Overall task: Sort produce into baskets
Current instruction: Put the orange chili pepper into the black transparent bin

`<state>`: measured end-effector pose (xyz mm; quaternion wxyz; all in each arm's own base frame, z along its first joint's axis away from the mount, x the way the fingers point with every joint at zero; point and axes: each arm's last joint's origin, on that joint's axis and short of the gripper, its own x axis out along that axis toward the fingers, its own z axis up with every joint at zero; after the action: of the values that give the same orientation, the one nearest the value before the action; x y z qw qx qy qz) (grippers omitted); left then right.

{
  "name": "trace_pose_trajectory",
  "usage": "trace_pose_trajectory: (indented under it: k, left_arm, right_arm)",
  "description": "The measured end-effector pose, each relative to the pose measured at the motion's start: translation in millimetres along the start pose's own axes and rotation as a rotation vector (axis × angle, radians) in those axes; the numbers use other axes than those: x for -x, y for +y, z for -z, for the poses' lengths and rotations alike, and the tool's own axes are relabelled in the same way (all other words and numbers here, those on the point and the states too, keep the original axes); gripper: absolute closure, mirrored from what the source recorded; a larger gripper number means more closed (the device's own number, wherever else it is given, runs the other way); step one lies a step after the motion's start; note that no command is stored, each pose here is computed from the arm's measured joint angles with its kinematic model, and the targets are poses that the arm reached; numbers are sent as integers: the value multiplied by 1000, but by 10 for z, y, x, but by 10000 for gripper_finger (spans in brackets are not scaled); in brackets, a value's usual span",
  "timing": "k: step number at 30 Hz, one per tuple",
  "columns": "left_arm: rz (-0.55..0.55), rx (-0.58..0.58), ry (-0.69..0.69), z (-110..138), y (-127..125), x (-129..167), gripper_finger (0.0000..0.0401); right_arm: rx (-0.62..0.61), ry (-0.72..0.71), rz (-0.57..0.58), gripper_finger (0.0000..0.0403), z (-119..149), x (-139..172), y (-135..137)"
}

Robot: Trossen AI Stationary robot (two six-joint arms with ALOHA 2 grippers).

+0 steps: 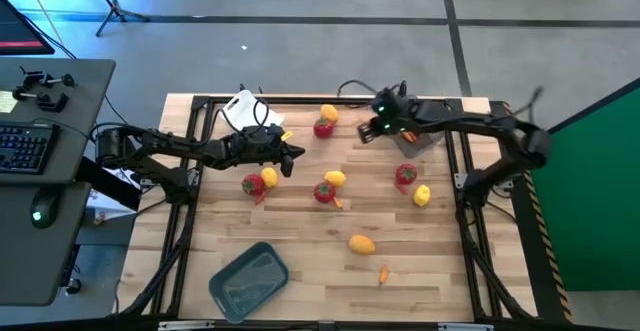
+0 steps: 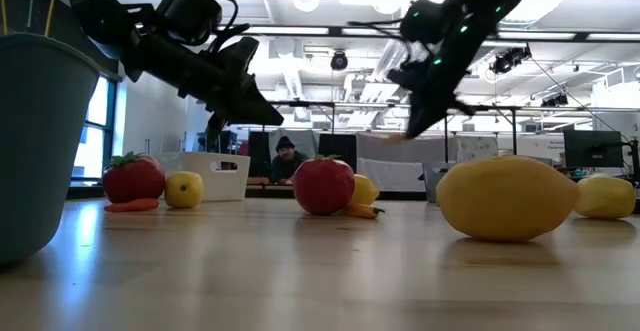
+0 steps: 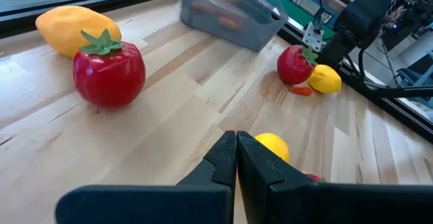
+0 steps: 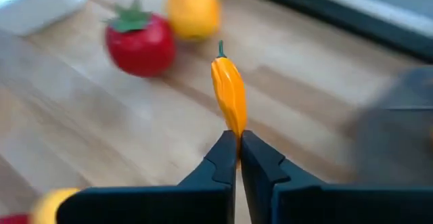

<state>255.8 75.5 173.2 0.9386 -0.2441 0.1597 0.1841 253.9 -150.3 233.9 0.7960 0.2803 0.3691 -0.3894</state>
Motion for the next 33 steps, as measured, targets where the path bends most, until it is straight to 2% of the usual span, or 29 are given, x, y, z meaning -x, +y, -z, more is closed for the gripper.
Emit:
trace_pose_trajectory:
  k: [5,9,17,26,33]
  left_arm:
    - [0,0,1,1,0,0,401]
    - [-2,-1,0,0,1,0,401]
    - [-4,0,-1,0,1,0,401]
    - [-4,0,-1,0,1,0,401]
    - [-4,8,-1,0,1,0,401]
  right_arm:
    - [23,48,185,399,-5,288,-406]
    - [33,122,247,399,-13,307,-661]
    - [34,231,237,399,-54,18,-913]
    - [-11,294,228,396,-50,-445,-1025]
    - [-22,320,217,349,-25,-514,-1026]
